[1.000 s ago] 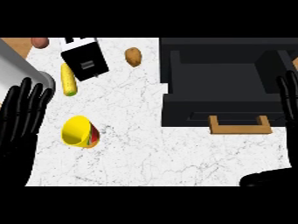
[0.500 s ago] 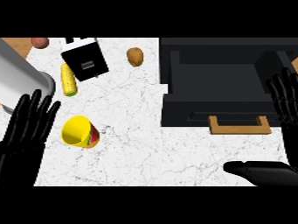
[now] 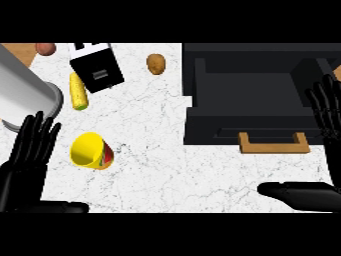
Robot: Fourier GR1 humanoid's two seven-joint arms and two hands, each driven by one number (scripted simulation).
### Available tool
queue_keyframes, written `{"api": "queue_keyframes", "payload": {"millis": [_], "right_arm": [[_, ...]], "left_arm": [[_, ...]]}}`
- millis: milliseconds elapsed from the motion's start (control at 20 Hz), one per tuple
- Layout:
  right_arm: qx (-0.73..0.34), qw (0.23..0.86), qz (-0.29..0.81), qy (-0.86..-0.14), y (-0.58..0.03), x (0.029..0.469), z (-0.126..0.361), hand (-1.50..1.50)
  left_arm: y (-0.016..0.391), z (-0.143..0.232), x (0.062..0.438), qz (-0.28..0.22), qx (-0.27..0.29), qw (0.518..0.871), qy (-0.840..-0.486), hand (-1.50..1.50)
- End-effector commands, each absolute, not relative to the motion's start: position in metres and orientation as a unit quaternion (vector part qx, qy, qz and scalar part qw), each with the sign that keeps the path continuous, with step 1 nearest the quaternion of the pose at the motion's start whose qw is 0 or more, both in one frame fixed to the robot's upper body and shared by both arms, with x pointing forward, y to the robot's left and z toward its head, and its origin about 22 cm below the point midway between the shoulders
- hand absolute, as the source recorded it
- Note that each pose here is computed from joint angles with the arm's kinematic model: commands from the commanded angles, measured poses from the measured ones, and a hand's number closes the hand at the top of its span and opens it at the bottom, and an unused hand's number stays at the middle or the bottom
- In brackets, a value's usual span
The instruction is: Pick up the cup, place it into the drawer and close the drawer
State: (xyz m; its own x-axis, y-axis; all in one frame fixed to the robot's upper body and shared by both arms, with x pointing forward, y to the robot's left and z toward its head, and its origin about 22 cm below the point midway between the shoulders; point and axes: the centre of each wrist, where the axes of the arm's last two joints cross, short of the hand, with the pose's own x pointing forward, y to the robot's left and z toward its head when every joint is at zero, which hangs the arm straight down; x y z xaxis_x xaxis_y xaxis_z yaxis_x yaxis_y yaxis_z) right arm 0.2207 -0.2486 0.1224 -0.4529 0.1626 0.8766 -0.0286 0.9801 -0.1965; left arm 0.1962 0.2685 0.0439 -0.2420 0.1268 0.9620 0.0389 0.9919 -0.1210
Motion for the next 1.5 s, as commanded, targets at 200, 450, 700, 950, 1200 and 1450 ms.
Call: {"api": "queue_keyframes", "payload": {"millis": [200, 450, 700, 950, 1200, 1450], "right_arm": [[-0.042, 0.518, 0.096, -0.849, -0.262, 0.233, 0.112, -1.50], [-0.044, 0.520, 0.095, -0.848, -0.256, 0.221, 0.125, -1.50], [-0.035, 0.525, 0.089, -0.846, -0.260, 0.224, 0.105, -1.50], [-0.032, 0.523, 0.093, -0.846, -0.263, 0.229, 0.110, -1.50], [-0.032, 0.521, 0.097, -0.848, -0.267, 0.219, 0.108, -1.50], [-0.025, 0.521, 0.097, -0.848, -0.260, 0.240, 0.111, -1.50]], "left_arm": [[0.296, -0.017, 0.198, 0.034, 0.010, 0.646, -0.763, -1.50], [0.317, -0.046, 0.211, 0.048, 0.025, 0.665, -0.745, -1.50], [0.325, -0.087, 0.205, 0.043, 0.041, 0.678, -0.732, -1.50], [0.330, -0.109, 0.224, 0.061, 0.032, 0.673, -0.736, -1.50], [0.350, -0.126, 0.224, 0.063, 0.038, 0.661, -0.747, -1.50], [0.344, -0.152, 0.205, 0.067, 0.020, 0.661, -0.747, -1.50]]}}
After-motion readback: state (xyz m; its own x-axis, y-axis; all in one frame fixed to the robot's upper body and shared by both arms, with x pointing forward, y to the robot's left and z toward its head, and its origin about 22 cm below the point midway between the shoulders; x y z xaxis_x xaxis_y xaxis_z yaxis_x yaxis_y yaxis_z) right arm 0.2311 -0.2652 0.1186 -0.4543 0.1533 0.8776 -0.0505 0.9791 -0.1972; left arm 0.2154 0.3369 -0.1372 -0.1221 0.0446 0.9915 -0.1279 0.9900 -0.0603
